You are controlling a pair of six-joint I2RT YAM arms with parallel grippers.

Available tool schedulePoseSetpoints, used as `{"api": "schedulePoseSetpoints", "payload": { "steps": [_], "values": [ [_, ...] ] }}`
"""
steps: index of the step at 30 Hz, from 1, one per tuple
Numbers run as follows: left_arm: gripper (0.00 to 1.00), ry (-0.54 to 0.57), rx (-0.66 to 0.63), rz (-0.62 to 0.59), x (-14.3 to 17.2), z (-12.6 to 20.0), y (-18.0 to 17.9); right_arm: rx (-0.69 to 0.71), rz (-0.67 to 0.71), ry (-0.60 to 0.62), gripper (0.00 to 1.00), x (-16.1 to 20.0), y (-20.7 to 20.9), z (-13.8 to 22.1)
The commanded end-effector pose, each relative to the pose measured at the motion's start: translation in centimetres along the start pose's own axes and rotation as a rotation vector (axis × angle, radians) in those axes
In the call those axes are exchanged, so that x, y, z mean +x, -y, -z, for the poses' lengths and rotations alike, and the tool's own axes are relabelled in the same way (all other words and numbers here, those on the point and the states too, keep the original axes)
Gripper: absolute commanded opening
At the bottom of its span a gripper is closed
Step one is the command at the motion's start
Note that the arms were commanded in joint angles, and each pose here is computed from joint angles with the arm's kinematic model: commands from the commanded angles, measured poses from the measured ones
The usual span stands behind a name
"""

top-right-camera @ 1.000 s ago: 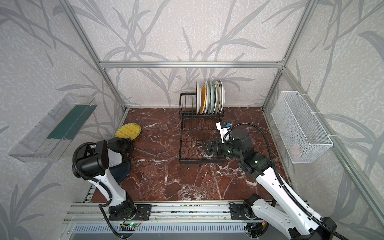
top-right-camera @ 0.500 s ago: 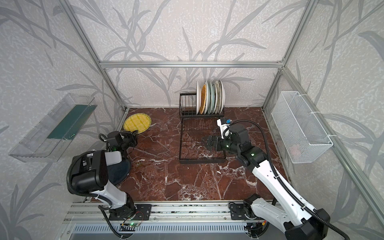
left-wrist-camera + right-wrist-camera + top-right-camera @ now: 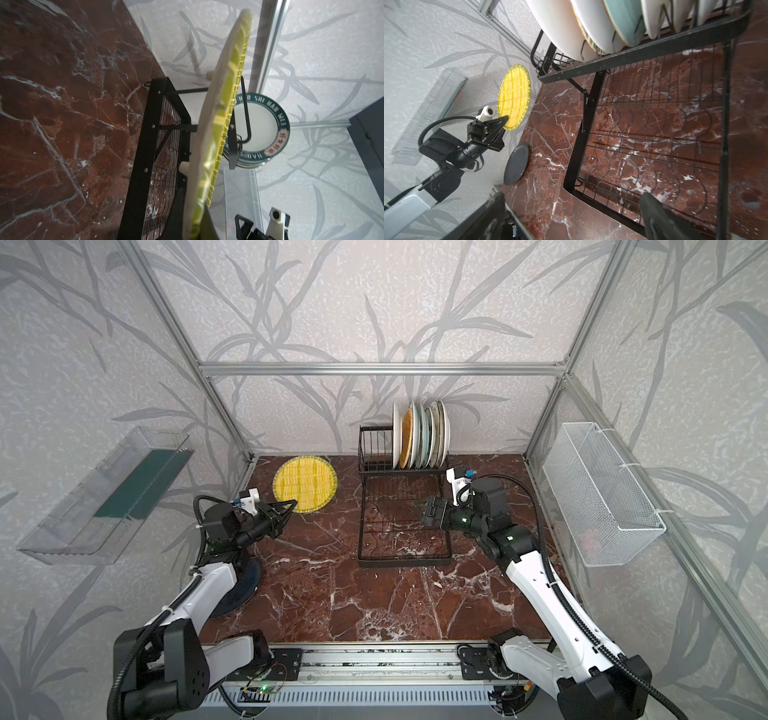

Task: Load plates into a dish rack
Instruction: Place the plate on the dish rack.

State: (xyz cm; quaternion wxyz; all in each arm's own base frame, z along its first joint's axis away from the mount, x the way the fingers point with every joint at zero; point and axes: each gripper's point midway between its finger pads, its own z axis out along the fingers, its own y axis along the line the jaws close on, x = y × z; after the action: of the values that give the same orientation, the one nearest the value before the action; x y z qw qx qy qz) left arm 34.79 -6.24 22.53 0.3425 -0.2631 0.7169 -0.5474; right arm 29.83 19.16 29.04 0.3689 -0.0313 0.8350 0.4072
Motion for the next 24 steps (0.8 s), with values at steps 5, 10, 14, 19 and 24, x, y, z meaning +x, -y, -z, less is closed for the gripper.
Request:
{"api": "schedulePoseSetpoints", "payload": {
  "steps": [5, 10, 14, 19, 24],
  "values": [
    [0.00, -0.376, 0.164, -0.212, 10.0, -0.5, 5.0, -0.197, -0.064, -0.006, 0.94, -1.1, -3.4, -1.7],
    [0.00, -0.487, 0.248, -0.240, 13.6, -0.8, 7.0, -0.212, -0.052, -0.048, 0.91, 0.1, -4.4, -2.6],
    [0.00, -0.534, 0.302, -0.236, 15.2, -1.3, 8.3, -0.199, -0.057, -0.083, 0.82, 1.1, -4.4, -3.3],
    [0.00, -0.587, 0.347, -0.236, 17.0, -2.0, 9.4, -0.212, -0.071, -0.103, 0.64, 1.6, -4.7, -3.7],
    [0.00, -0.617, 0.362, -0.232, 18.1, -2.6, 9.4, -0.224, -0.081, -0.110, 0.41, 1.7, -5.2, -3.7]
  ]
}}
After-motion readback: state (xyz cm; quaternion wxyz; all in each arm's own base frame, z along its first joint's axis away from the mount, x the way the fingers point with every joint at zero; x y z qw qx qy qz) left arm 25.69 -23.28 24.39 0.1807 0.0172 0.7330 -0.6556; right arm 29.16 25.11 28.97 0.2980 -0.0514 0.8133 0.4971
